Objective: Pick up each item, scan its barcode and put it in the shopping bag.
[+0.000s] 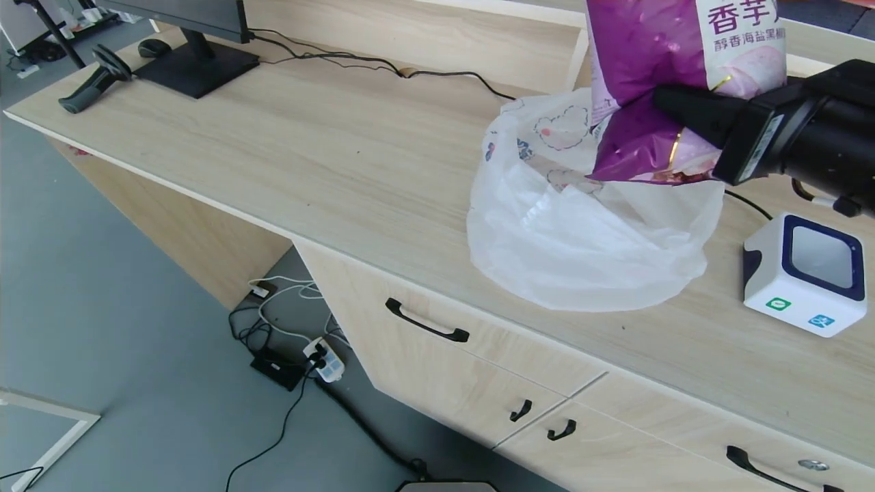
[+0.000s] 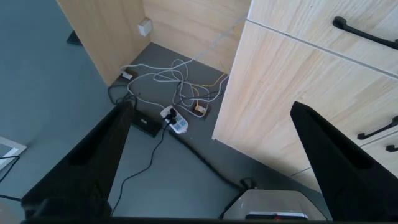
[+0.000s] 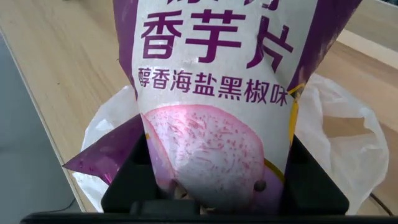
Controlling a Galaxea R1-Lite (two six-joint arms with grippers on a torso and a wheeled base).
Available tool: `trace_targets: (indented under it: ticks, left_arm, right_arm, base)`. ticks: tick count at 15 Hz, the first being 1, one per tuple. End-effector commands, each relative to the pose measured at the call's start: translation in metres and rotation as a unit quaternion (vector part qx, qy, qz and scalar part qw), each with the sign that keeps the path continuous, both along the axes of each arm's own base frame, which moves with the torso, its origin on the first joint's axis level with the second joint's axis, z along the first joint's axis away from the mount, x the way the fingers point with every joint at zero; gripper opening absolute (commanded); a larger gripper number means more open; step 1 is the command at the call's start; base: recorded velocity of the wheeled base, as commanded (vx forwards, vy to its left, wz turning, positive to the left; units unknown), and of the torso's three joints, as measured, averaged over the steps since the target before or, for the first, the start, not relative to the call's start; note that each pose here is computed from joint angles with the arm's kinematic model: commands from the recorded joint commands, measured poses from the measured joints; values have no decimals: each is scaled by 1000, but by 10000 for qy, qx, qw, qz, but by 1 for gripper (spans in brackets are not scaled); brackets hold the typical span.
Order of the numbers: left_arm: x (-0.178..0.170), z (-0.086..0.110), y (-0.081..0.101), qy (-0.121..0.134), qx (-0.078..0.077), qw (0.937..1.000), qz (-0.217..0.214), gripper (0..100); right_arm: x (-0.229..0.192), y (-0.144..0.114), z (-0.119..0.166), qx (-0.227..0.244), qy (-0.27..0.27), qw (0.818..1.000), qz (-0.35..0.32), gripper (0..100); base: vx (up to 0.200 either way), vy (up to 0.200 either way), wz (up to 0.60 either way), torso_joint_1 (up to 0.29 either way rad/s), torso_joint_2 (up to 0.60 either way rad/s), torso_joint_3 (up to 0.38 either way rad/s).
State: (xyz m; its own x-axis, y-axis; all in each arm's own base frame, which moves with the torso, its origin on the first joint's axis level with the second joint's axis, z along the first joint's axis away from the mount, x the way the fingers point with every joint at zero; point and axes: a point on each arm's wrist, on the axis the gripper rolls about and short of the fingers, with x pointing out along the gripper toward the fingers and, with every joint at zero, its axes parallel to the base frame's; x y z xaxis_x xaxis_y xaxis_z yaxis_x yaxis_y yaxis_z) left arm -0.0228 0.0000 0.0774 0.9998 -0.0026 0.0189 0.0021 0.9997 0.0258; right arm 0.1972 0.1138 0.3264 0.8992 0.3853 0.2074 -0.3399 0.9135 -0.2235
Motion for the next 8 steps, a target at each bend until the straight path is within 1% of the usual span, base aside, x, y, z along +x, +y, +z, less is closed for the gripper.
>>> trace_targets:
  ticks: [1, 3, 6, 8]
  left_arm:
    - [0, 0, 0, 3, 2, 10000, -3, 100]
    - [0, 0, 0, 3, 2, 10000, -3, 100]
    - [0, 0, 0, 3, 2, 10000, -3, 100]
    - [0, 0, 0, 3, 2, 10000, -3, 100]
  right_arm:
    - [24, 15, 0, 373, 212, 9991, 76, 0]
    - [44, 26, -1, 1134, 547, 9920, 113, 0]
    - [59, 32, -4, 1845, 864, 9789, -127, 0]
    - [64, 38, -19, 1841, 1091, 9766, -231, 0]
  base:
    - [0, 0, 0, 0, 0, 0]
    - [0, 0, 0, 0, 0, 0]
    - [0, 0, 0, 0, 0, 0]
    - [0, 0, 0, 0, 0, 0]
